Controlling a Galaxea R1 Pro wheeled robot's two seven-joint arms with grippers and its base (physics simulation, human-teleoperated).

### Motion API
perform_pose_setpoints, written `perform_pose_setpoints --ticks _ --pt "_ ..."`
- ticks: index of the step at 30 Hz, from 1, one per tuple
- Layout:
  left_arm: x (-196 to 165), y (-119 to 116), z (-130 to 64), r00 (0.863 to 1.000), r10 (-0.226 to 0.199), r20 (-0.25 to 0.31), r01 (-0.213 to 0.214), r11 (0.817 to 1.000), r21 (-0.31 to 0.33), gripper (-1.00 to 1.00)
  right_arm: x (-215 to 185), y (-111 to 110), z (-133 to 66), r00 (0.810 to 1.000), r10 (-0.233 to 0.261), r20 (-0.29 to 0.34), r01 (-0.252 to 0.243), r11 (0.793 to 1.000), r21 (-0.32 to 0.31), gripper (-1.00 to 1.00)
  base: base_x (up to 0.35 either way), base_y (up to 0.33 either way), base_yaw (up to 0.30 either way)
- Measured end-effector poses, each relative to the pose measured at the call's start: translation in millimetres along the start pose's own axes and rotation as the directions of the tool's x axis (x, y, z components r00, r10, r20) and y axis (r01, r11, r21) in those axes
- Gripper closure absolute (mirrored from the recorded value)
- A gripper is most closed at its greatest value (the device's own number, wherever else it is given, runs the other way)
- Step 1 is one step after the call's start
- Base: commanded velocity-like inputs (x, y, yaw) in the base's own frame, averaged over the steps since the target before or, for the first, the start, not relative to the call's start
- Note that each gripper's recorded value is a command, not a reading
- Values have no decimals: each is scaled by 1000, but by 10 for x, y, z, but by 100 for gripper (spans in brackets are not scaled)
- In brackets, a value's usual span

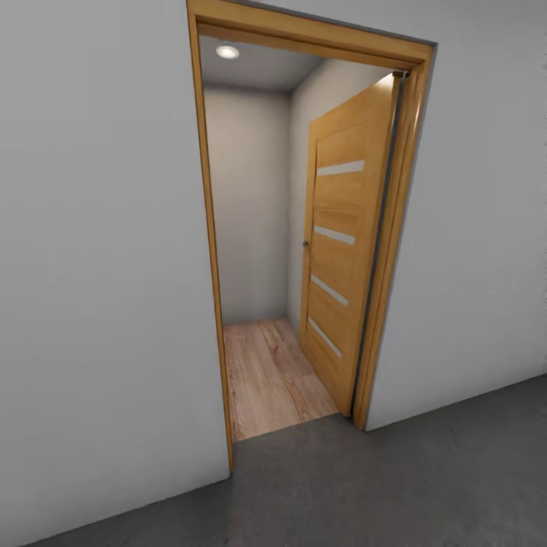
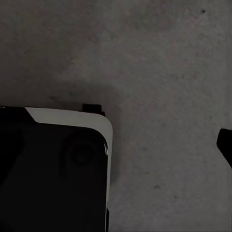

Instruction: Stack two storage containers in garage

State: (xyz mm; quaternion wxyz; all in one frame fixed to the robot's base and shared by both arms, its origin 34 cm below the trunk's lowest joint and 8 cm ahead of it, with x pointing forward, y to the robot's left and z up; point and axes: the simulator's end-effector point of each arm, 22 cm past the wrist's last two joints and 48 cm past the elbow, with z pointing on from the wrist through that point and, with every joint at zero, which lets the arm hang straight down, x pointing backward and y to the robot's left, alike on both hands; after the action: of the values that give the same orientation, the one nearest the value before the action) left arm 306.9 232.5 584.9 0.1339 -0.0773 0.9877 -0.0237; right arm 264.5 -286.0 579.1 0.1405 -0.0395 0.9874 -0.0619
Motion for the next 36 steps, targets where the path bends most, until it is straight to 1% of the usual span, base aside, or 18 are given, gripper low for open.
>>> perform_pose_setpoints --ticks 16,23,36 --pt "84 23 14 1000 0 -21 0 1000 -4 -100 82 5 4 1000 -2 -20 2 1000 -2 -100 0 0 -171" --pt "99 27 17 1000 -1 -25 1 1000 -6 -100 95 11 4 1000 -2 -23 2 1000 -2 -100 0 0 -90" --pt "97 27 17 1000 -1 -24 0 1000 -5 -100 97 6 5 1000 -2 -24 2 1000 -2 -100 0 0 -241"
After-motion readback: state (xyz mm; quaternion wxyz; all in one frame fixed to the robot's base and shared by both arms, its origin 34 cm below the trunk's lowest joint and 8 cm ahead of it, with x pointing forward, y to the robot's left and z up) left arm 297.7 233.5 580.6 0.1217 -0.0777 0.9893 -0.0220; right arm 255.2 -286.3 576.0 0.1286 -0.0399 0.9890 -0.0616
